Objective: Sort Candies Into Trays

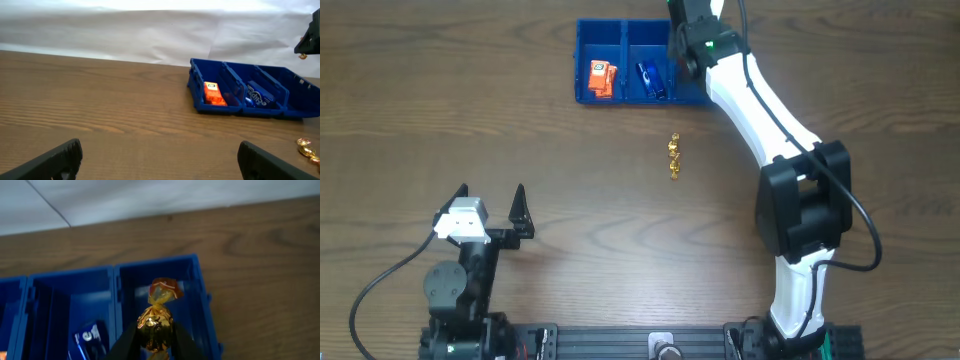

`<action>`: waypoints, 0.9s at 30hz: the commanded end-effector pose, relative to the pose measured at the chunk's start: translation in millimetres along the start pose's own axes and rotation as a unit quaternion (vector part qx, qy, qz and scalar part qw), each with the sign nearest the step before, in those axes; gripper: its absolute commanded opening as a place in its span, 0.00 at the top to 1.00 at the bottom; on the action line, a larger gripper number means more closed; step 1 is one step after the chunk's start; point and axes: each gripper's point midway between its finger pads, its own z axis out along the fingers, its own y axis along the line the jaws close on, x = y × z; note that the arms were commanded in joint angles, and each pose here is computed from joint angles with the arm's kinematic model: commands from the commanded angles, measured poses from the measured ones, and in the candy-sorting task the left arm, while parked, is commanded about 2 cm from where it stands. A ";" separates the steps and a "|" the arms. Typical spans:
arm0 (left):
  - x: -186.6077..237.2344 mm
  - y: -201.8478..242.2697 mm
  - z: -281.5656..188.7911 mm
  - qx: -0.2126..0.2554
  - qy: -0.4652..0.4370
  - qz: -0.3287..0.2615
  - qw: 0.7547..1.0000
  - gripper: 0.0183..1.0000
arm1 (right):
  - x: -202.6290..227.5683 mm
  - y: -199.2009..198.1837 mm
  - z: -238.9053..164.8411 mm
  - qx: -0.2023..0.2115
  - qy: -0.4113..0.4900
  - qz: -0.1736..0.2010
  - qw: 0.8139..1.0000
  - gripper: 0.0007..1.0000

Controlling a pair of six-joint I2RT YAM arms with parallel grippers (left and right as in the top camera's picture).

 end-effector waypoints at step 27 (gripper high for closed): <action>16.3 -1.8 0.8 0.009 0.024 0.001 1.000 0.00 | 140.3 10.8 -105.7 -0.012 0.290 -0.067 0.955 0.00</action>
